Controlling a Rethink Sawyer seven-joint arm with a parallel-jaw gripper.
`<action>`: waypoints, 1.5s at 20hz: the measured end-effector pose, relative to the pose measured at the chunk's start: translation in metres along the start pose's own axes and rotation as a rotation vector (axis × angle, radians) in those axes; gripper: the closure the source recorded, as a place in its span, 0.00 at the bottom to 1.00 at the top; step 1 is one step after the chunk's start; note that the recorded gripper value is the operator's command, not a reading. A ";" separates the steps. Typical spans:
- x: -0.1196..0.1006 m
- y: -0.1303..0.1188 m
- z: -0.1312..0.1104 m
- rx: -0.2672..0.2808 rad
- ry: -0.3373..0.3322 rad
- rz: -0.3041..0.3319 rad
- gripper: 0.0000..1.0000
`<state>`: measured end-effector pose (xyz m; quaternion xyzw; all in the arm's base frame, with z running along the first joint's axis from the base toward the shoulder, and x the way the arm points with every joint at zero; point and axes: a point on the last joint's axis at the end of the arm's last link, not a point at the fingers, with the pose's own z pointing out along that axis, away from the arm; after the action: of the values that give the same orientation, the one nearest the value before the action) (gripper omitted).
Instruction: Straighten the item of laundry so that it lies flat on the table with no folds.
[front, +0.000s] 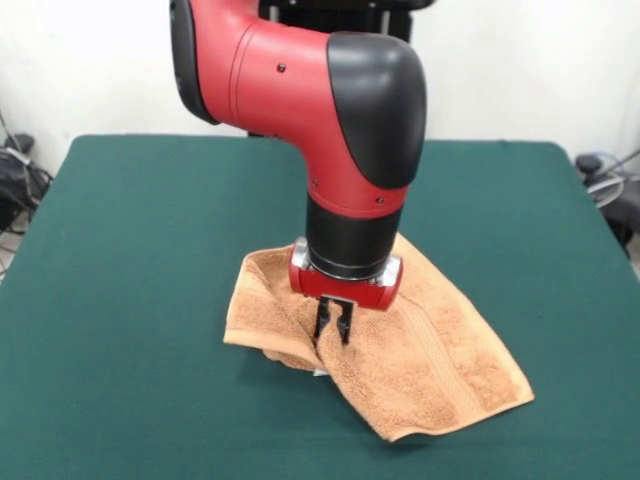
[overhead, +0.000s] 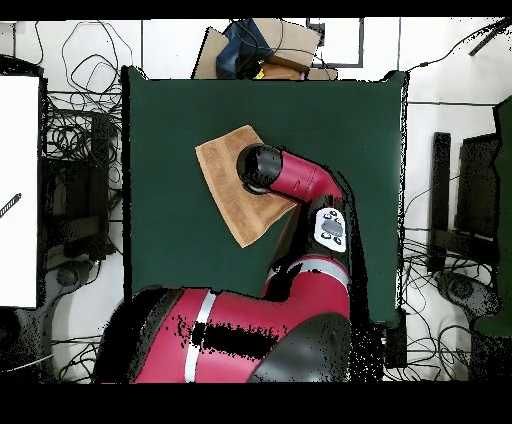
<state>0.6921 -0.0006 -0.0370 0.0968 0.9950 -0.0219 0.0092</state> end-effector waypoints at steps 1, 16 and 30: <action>0.000 0.000 0.000 0.000 0.000 0.000 1.00; 0.004 0.000 -0.014 -0.001 -0.003 0.003 1.00; 0.013 0.008 -0.045 0.008 -0.013 -0.009 1.00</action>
<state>0.6802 0.0116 0.0073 0.0924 0.9952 -0.0267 0.0154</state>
